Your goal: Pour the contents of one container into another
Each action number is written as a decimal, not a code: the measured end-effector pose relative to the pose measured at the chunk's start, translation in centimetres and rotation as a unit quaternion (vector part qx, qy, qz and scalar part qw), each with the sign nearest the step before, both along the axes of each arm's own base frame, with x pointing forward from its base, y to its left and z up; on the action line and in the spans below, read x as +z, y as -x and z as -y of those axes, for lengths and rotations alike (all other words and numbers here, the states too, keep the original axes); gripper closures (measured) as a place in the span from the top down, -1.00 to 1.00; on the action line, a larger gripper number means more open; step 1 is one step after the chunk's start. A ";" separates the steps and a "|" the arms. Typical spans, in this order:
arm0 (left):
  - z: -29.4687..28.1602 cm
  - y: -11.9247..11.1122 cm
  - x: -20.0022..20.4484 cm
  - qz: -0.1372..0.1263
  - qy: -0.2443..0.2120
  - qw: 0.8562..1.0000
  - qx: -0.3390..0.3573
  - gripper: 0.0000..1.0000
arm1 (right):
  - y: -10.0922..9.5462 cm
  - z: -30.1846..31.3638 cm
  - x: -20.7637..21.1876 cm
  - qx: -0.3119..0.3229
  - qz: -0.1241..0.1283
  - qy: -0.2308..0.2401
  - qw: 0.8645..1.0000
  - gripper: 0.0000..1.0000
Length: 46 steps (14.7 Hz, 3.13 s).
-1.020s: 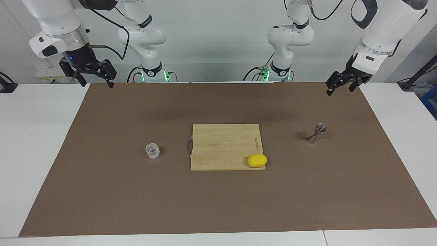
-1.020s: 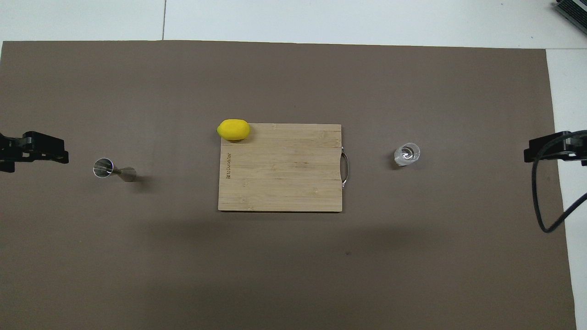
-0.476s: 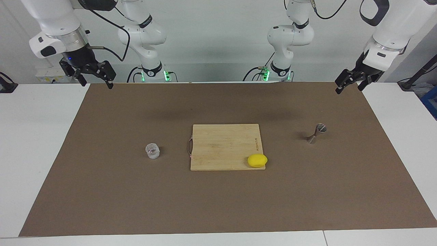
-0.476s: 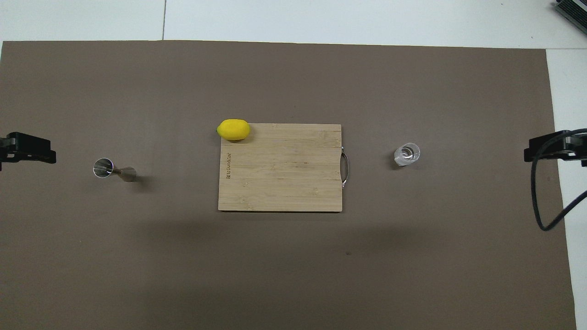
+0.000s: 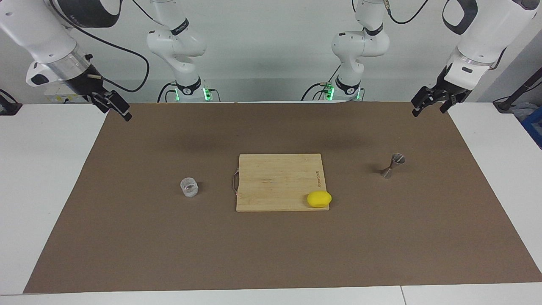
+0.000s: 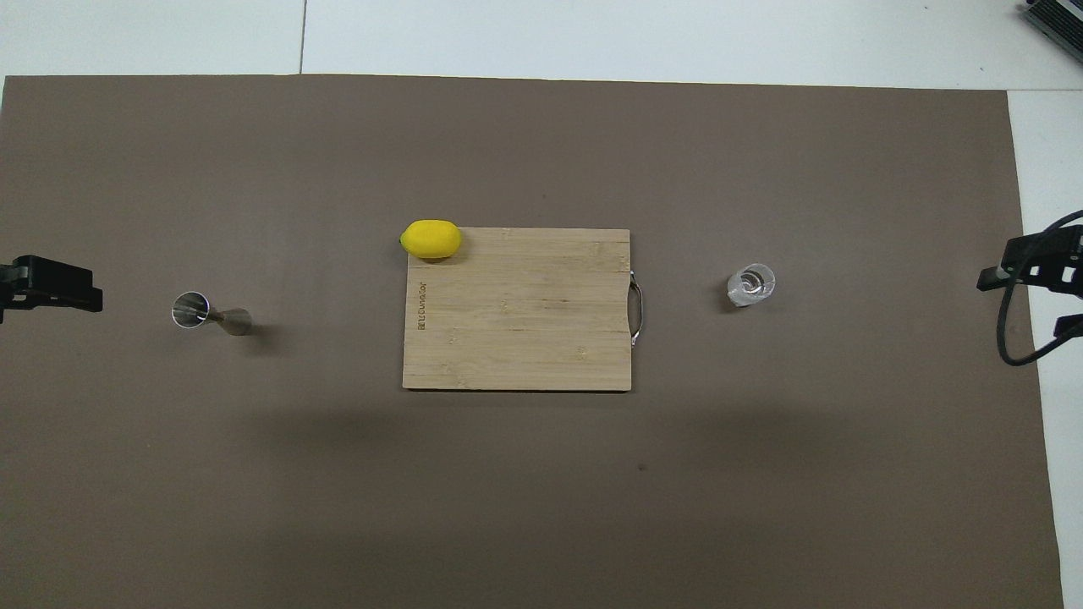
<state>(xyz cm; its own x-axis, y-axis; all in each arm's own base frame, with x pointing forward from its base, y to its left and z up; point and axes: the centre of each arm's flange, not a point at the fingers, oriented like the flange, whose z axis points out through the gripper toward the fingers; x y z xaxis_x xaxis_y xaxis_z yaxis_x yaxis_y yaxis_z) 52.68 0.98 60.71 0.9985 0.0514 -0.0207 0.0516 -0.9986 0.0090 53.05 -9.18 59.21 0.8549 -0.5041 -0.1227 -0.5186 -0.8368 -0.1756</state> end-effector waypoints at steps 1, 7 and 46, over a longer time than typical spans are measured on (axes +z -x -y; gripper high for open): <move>0.5 0.0 0.0 0.002 0.000 1.000 -0.005 1.00 | -0.1 0.6 -0.8 -0.018 0.003 -0.022 1.000 1.00; 1.7 0.1 0.0 0.002 0.000 1.000 -0.016 1.00 | -1.6 2.0 -9.7 -0.133 -0.040 -0.152 0.979 1.00; -19.1 -0.7 -26.7 0.385 0.367 0.728 -0.432 1.00 | -6.3 -3.7 -38.1 -0.463 -0.349 -0.379 0.721 1.00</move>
